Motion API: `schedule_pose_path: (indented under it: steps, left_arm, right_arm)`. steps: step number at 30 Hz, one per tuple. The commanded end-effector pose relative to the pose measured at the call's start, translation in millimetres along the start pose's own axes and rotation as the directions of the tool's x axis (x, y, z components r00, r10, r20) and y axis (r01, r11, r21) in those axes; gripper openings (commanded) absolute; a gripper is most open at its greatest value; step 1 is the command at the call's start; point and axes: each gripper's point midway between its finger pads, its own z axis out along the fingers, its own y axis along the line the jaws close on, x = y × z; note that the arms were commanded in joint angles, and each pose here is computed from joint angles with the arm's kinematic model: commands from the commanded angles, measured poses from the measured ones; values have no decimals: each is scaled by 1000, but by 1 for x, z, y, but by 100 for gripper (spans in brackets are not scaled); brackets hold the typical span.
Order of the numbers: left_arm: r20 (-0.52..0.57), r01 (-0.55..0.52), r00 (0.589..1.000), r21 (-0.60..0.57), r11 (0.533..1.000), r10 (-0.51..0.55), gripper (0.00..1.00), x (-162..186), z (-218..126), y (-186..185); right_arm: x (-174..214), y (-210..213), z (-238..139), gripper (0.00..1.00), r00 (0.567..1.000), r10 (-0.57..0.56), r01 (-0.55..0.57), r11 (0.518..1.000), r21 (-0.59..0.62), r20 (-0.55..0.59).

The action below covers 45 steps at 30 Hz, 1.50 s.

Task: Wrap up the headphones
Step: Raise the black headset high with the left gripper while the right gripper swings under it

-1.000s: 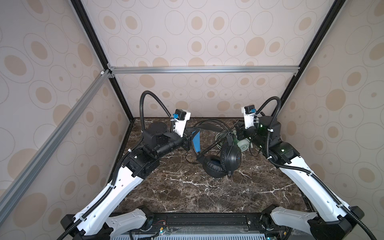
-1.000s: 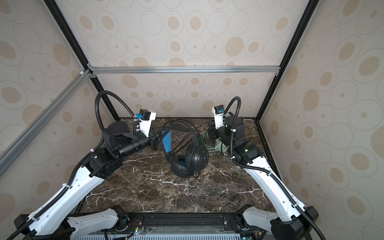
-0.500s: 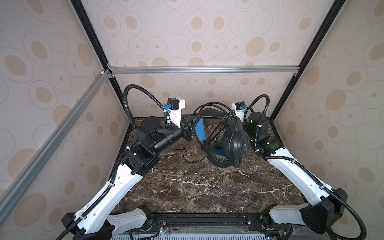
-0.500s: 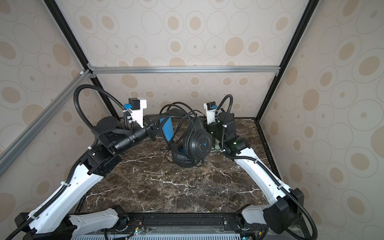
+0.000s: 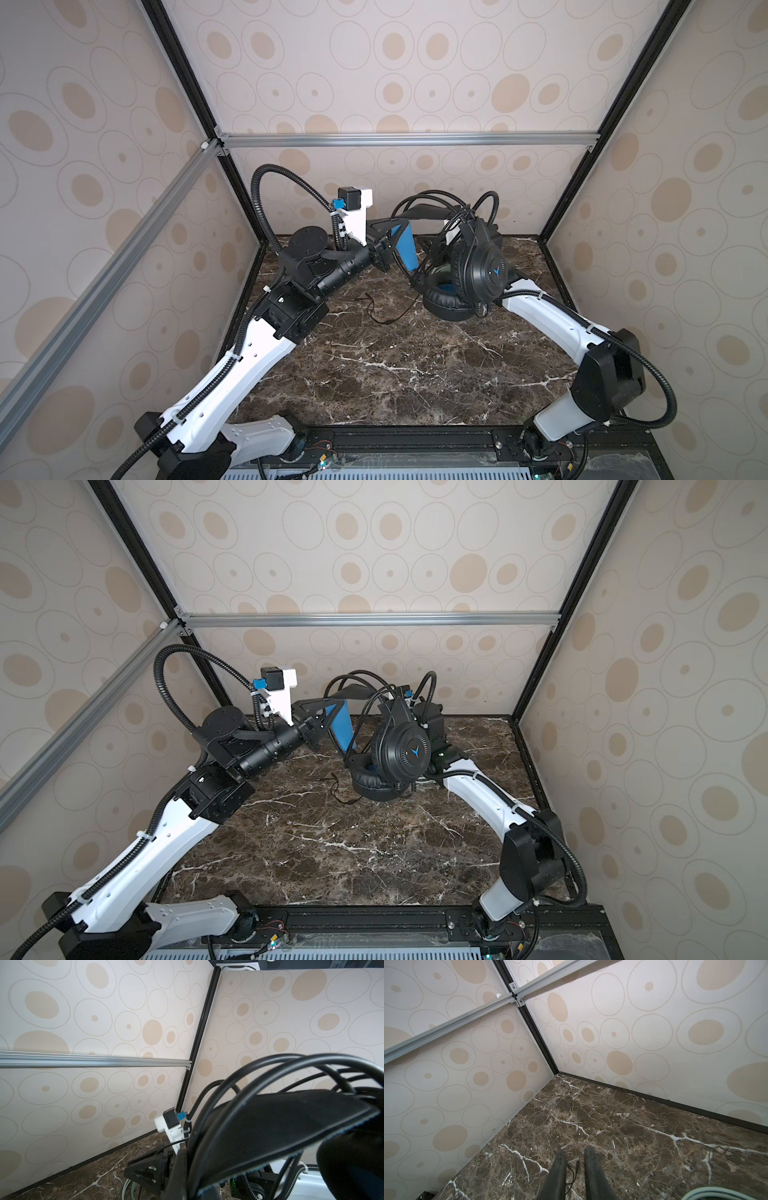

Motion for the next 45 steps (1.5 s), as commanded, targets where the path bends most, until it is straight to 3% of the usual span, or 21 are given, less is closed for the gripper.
schedule_pose_path:
  steps: [1,14,19,25,33,39,45]
  left_arm:
    - [199,11,980,76,997,-26,0,-70,-17,-27]
    - [260,42,964,65,997,-58,0,-84,-12,-23]
    - [304,80,949,38,996,-88,0,-91,-11,-16]
    - [448,211,878,-50,976,-167,0,-105,-21,13]
    - [576,387,785,-171,906,-226,0,-99,-25,58]
    - [630,484,738,-244,840,-242,0,-94,-27,83]
    - [655,535,717,-296,791,-240,0,-88,-25,101]
  right_arm:
    - [-15,13,10,19,999,-2,4,999,-49,51]
    - [38,-4,32,14,997,49,-51,998,-34,-54]
    - [57,-3,35,5,993,66,-71,996,-46,-100]
    - [68,-1,25,0,990,57,-61,998,-32,-132]
    - [77,15,2,0,981,-36,35,999,-7,-190]
    - [83,26,-9,0,975,-69,71,998,1,-211]
    - [91,39,-23,0,964,-120,120,993,-14,-237]
